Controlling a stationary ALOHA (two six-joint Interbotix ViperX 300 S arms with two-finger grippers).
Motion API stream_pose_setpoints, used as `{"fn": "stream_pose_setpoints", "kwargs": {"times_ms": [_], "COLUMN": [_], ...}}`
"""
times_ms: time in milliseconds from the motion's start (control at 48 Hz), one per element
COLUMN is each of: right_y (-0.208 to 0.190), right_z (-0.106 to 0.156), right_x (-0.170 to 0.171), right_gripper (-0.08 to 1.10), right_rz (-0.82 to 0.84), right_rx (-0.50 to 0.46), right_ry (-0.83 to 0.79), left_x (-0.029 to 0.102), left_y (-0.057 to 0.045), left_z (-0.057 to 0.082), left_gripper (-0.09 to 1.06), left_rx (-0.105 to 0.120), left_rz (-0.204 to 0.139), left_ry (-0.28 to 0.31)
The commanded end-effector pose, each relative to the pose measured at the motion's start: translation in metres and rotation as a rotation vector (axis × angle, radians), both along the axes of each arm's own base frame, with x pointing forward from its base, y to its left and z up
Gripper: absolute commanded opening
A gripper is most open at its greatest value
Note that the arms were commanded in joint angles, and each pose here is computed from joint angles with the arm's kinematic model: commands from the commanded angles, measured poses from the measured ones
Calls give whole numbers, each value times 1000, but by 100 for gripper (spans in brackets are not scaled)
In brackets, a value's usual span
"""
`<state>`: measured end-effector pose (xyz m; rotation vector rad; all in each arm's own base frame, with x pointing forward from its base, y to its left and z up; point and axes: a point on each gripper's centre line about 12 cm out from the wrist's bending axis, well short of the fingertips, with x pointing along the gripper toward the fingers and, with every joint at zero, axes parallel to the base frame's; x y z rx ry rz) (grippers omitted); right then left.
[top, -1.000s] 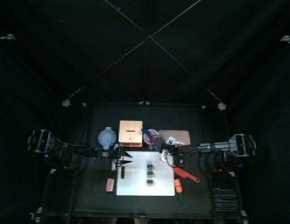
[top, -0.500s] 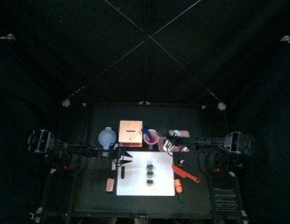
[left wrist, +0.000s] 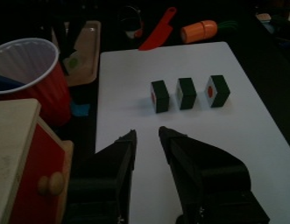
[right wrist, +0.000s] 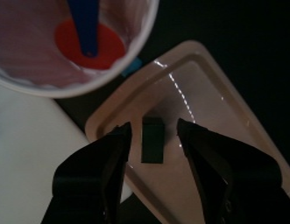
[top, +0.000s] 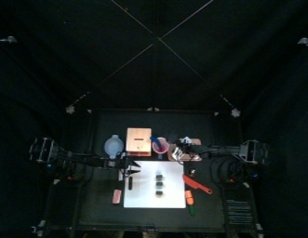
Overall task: Place sushi on board then cut the sushi with the knife then place the pieces on the plate
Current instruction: Place the 4 sushi pieces on the plate
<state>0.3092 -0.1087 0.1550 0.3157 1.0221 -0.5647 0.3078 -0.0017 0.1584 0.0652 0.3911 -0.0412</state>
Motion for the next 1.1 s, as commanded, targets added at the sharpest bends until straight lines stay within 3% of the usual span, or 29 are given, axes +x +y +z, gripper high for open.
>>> {"fn": "stream_pose_setpoints", "kwargs": {"times_ms": [21,208,458,1104], "right_y": [24,80,122,142], "right_z": [31,33,25,-4], "right_x": [20,45,66,89], "right_gripper": [82,81,80,80], "right_rz": [99,304,411,435], "right_rx": [-35,-82,-68,-28], "right_ry": [-91,-92,-79,-25], "left_x": [4,4,4,4], "left_y": [1,2,2,2], "left_z": [8,8,8,6], "left_gripper": [70,70,70,70], "left_rx": [0,-1,-1,-2], "left_rz": [4,6,6,7], "left_ry": [-29,-29,-28,-23]}}
